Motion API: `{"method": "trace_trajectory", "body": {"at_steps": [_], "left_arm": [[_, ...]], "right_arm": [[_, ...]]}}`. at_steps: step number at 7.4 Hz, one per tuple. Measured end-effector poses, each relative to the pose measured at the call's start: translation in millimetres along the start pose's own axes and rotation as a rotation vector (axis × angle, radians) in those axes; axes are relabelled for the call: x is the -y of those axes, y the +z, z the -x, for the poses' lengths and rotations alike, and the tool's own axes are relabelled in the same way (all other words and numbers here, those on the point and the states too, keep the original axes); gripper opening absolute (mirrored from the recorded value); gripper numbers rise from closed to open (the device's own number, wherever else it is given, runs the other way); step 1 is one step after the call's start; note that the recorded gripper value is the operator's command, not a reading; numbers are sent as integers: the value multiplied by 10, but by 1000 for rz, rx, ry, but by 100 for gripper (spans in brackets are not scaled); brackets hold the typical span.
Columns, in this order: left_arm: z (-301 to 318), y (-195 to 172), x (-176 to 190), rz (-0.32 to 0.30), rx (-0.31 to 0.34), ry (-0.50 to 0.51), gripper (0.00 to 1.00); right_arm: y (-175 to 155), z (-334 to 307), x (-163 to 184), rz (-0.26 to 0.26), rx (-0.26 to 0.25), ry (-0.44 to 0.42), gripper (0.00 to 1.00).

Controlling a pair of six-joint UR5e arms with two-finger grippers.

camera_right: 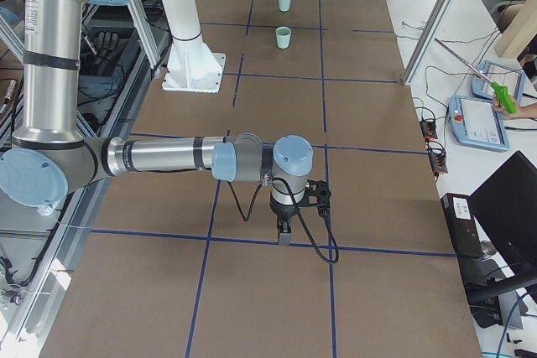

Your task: Stack cups

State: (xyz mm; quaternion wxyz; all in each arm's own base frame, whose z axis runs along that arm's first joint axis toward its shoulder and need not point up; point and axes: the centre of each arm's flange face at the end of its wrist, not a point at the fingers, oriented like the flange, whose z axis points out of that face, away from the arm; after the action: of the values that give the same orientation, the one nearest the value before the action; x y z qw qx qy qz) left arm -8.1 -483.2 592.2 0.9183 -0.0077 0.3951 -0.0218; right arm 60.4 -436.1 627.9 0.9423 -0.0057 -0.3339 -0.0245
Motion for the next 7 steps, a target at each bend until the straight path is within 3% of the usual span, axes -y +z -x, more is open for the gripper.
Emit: {"method": "trace_trajectory", "body": {"at_steps": [2, 4, 7], "left_arm": [[-300, 194, -202, -22, -23, -20, 100], [-618, 611, -503, -34, -75, -26, 100], [-926, 1008, -737, -13, -124, -44, 100]], "right_arm": [[1, 0, -1, 1, 0, 0, 100], [1, -1, -1, 1, 0, 1, 100], [1, 0, 0, 1, 0, 0, 100]]}}
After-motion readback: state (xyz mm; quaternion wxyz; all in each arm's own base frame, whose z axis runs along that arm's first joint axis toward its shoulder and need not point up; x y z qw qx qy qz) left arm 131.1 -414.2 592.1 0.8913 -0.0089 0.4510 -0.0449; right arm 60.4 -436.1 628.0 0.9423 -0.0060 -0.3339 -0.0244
